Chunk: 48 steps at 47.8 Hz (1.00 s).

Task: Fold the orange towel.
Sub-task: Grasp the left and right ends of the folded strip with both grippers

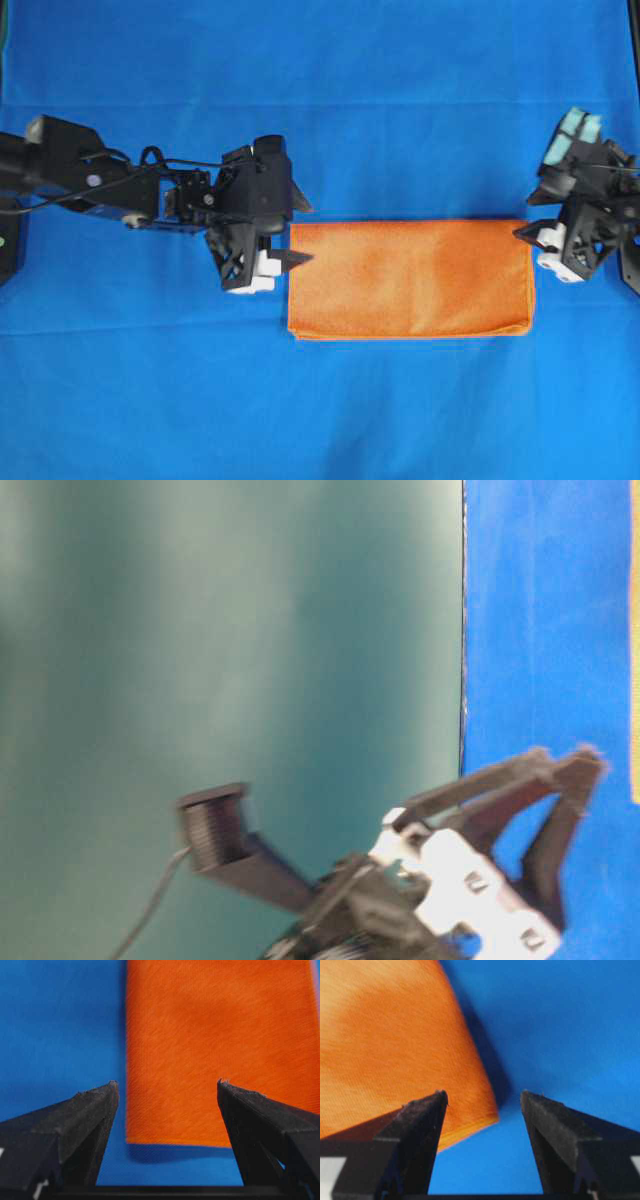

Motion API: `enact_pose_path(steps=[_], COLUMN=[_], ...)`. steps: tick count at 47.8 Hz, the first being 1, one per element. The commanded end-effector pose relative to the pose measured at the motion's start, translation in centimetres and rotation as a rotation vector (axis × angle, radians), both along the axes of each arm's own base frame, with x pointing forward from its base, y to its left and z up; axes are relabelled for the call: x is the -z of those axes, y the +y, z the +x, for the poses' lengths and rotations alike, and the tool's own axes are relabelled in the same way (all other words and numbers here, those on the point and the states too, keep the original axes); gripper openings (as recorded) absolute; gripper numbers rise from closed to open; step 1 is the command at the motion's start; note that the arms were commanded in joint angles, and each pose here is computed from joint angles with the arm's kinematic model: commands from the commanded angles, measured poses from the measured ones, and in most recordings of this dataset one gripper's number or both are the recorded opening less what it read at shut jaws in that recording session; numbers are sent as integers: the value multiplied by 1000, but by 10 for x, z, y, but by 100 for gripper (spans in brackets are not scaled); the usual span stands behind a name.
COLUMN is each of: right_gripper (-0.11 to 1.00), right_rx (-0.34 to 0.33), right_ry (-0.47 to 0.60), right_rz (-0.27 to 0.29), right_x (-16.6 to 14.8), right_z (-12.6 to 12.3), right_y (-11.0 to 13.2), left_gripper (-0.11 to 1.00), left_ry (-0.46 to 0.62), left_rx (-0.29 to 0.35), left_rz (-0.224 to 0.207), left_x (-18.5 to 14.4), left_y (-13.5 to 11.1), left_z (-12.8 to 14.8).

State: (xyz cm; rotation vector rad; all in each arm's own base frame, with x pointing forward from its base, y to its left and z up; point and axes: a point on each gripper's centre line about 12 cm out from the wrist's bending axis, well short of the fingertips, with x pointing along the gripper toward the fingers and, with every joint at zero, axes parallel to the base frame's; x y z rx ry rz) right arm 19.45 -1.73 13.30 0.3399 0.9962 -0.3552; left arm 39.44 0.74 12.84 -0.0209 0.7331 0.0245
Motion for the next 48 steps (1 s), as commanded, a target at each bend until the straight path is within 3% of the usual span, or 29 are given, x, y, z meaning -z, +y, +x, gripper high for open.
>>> enact_pose_path(steps=[1,19,27,32,40,43,48], right_gripper=[63,62,61,48,3,2,2], right_rx=[7,-3,-5,-7,-18,-22,-23], right_ry=[24,66,68,67,38,28,27], right_rz=[-1,16,14,14,19,21,20], right_x=[9,27,28,27,27,26,26], right_z=[5,10,9,9,11,12,12], right_y=[-4,-3,-3,-3,-1,-1,-1], left_gripper=[73,72,62,43,9,1,1], left_ry=[-26,55,53,59,70,70,70], left_rx=[-16,-26,-36,-36,-38,-37,-36], left_rz=[2,0,-11,-12,-14,-14,-13], left_x=[-1,34,34,35,39,38,38], left_y=[7,11,11,10,11,10,10], left_z=[7,6,6,6,5,6,7])
